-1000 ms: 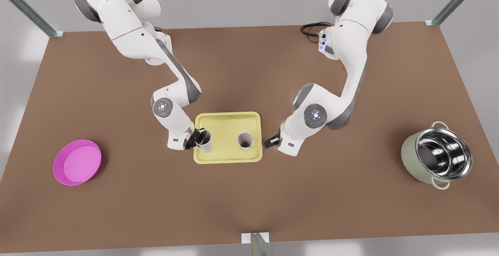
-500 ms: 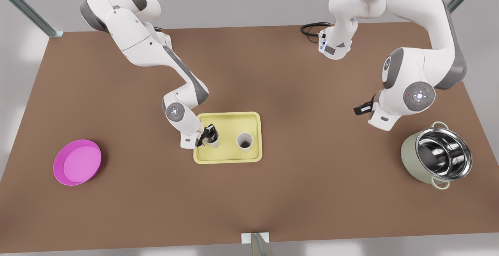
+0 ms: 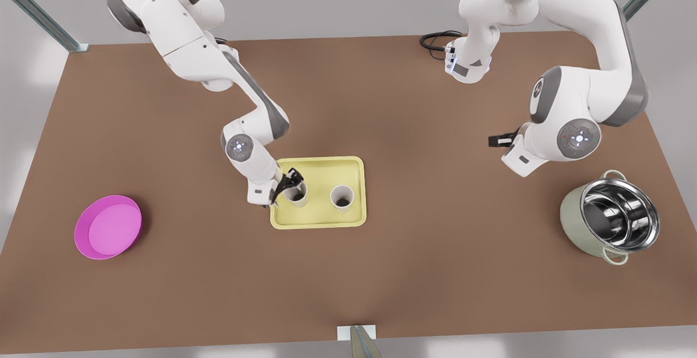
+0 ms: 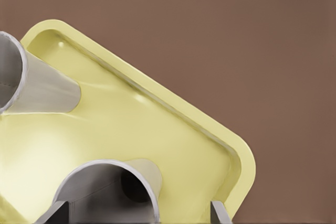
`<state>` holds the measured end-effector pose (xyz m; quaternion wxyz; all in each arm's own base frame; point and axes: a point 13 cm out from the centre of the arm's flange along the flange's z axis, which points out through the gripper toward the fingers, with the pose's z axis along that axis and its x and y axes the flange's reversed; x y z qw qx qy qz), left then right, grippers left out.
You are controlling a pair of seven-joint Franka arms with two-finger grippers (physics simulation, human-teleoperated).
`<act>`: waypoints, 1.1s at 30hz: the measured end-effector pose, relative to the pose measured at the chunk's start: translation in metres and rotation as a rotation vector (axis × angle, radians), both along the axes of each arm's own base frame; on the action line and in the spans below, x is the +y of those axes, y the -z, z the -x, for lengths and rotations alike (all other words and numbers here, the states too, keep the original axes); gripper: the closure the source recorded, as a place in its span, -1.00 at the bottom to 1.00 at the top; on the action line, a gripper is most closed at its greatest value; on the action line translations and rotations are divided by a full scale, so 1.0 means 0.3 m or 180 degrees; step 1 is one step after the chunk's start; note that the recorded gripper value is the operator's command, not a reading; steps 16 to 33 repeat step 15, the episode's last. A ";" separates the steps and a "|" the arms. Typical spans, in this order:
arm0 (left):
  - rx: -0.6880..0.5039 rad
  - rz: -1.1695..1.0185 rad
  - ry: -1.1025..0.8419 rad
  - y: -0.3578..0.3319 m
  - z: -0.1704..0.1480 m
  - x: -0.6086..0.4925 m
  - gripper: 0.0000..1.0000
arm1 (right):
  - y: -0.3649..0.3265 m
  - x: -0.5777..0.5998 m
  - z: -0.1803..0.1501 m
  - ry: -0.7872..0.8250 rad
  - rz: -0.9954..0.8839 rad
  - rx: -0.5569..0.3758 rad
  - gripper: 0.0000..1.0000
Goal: Use both arms to respectively pick up the white IKEA cups from the middle-left and middle-right positions, then place the white IKEA cups onto the middle-middle tray, ensuring that the cups remain upright and do not tip over
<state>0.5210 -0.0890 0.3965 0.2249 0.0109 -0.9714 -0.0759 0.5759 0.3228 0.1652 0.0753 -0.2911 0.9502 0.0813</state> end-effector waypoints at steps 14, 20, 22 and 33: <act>0.0097 0.0148 0.0285 0.001 0.012 0.001 -1.00 | -1.079 -0.922 -0.109 0.1220 0.0857 0.0205 -1.00; 0.0103 0.0154 0.0298 0.000 0.013 0.001 -1.00 | -1.099 -0.937 -0.066 0.1245 0.0897 0.0263 -1.00; 0.0103 0.0154 0.0298 0.000 0.013 0.001 -1.00 | -1.099 -0.937 -0.066 0.1245 0.0897 0.0263 -1.00; 0.0103 0.0154 0.0298 0.000 0.013 0.001 -1.00 | -1.099 -0.937 -0.066 0.1245 0.0897 0.0263 -1.00</act>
